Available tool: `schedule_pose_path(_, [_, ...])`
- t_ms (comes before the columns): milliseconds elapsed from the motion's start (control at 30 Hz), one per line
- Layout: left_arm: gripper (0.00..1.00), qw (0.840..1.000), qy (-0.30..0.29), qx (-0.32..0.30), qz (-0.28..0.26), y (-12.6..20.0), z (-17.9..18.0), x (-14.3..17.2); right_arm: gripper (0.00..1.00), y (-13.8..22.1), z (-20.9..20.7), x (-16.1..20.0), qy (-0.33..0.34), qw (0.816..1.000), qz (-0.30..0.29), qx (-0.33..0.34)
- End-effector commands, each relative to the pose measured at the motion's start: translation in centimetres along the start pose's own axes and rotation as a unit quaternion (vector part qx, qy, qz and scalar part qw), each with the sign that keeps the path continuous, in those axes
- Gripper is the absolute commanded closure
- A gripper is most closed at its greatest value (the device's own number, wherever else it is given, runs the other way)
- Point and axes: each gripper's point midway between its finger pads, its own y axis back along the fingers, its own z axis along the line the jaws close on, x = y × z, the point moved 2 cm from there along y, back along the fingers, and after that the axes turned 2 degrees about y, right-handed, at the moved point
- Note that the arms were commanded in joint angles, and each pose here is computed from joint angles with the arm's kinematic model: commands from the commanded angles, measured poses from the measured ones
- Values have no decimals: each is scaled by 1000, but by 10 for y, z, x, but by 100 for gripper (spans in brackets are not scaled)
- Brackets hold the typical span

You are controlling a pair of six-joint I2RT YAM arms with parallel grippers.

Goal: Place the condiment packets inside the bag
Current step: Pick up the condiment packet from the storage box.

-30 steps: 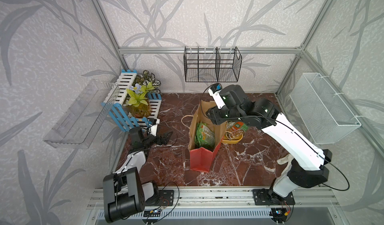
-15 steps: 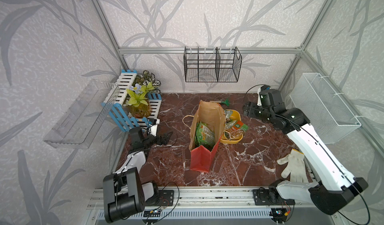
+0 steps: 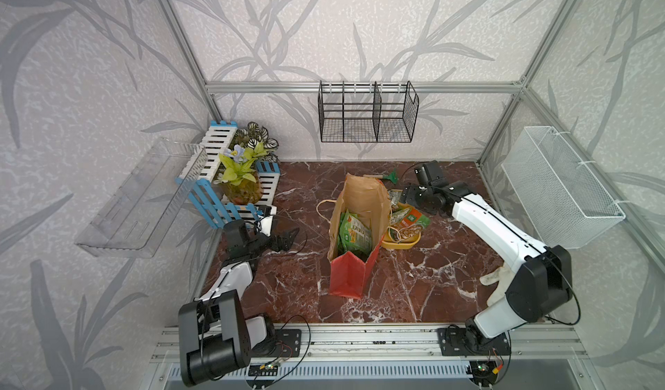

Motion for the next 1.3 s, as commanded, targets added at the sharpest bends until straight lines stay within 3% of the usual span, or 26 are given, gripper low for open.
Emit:
schedule_pose_path(0, [0, 1000, -8, 8, -4, 1, -3, -2, 19, -16, 5, -5, -51, 999, 6, 5])
schedule_pose_path(233, [0, 1000, -7, 7, -5, 1, -2, -2, 22, -51, 2, 10, -97, 995, 29, 18])
schedule_pose_path(400, [0, 1000, -9, 7, -5, 1, -2, -2, 33, -62, 8, 6, -102, 994, 26, 13])
schedule_pose_path(600, [0, 1000, -10, 9, -4, 1, -3, -2, 60, -74, 10, 6, -107, 994, 28, 13])
schedule_pose_path(700, [0, 1000, -9, 9, -4, 1, -3, -2, 80, -69, 12, 3, -107, 994, 23, 7])
schedule_pose_path(833, [0, 1000, -10, 9, -5, 1, -3, -2, 99, -48, 13, -7, -99, 995, 0, -4])
schedule_pose_path(1267, [0, 1000, -10, 10, -4, 1, -3, -2, 100, 83, 15, -40, -54, 989, -108, -88])
